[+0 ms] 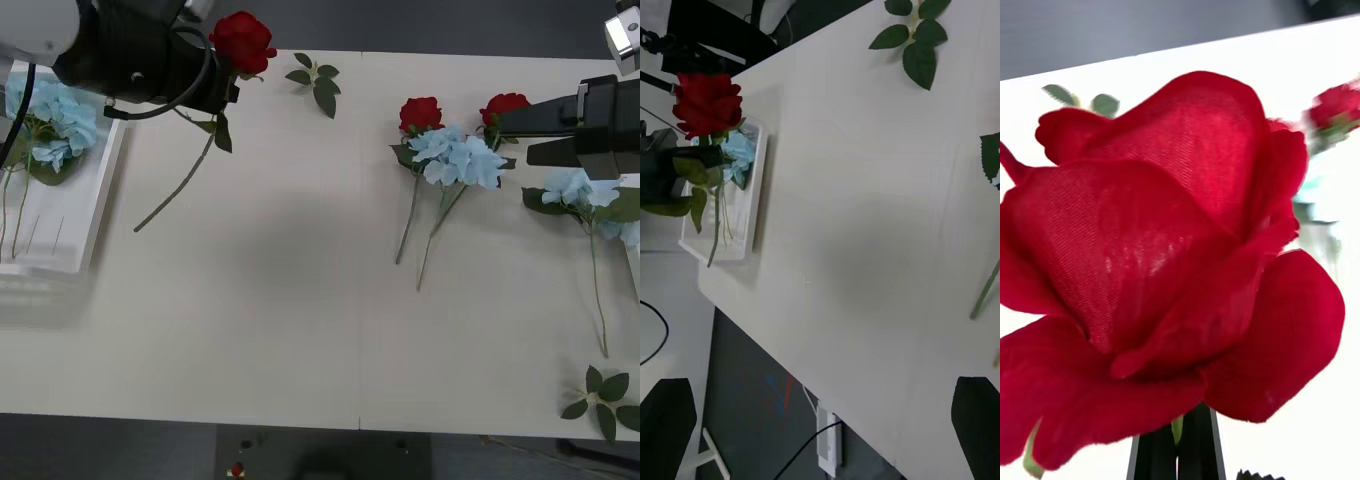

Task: Put the red flowers into the right box and the blue flowers into the left box

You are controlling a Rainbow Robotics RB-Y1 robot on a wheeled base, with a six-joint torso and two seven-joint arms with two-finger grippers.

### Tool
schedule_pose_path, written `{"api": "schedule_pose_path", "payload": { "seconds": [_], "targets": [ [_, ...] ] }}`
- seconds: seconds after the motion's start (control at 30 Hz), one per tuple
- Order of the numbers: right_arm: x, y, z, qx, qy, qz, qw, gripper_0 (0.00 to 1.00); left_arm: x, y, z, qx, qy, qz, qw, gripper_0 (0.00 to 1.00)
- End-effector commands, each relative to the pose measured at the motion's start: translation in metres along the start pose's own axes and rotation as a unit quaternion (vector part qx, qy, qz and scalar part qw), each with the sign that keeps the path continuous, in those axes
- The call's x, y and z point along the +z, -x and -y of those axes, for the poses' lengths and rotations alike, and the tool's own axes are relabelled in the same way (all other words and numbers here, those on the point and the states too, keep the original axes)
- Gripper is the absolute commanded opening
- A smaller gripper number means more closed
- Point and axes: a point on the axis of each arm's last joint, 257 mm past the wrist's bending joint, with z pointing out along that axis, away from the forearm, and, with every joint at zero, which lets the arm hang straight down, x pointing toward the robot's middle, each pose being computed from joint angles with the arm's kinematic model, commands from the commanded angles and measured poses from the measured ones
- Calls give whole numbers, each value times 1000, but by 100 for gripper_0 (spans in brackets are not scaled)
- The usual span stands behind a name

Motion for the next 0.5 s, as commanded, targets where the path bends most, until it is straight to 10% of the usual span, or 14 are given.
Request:
{"api": "schedule_pose_path", "payload": {
  "seconds": [0.03, 0.5],
  "targets": [
    [-8, 11, -19, -28, 12, 14, 999, 100, -35, 16, 43, 10, -110, 43, 993, 0],
    [0, -5, -73, 21, 126, 7, 992, 100, -93, 63, 125, -6, -325, 206, 923, 0]
  ]
}}
